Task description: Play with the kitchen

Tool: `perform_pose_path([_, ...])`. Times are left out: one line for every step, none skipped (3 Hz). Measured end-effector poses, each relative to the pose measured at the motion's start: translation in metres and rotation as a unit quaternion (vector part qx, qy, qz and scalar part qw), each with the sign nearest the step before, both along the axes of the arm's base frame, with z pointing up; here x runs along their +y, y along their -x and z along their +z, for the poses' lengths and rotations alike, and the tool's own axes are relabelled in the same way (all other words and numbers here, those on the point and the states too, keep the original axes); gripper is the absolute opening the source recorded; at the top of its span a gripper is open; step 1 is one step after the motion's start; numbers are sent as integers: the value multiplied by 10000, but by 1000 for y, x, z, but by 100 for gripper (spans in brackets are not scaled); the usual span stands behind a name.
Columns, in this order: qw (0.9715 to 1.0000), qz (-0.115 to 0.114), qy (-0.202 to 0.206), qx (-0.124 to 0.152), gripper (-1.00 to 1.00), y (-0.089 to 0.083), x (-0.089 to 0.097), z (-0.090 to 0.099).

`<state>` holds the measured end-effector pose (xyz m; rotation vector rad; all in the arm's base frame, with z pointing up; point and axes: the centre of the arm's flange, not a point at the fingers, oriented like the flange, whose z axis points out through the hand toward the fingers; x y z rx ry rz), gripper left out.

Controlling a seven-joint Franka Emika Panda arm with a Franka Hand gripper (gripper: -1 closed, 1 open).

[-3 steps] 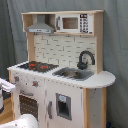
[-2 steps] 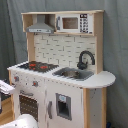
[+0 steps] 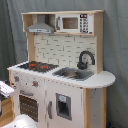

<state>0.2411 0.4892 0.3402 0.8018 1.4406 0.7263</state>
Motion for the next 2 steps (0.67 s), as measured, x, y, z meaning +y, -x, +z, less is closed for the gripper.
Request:
perform_pose_path([9999, -142, -77, -28, 100, 5, -27, 8])
perform_pose_path([9993, -332, -146, -25, 100, 6, -58, 12])
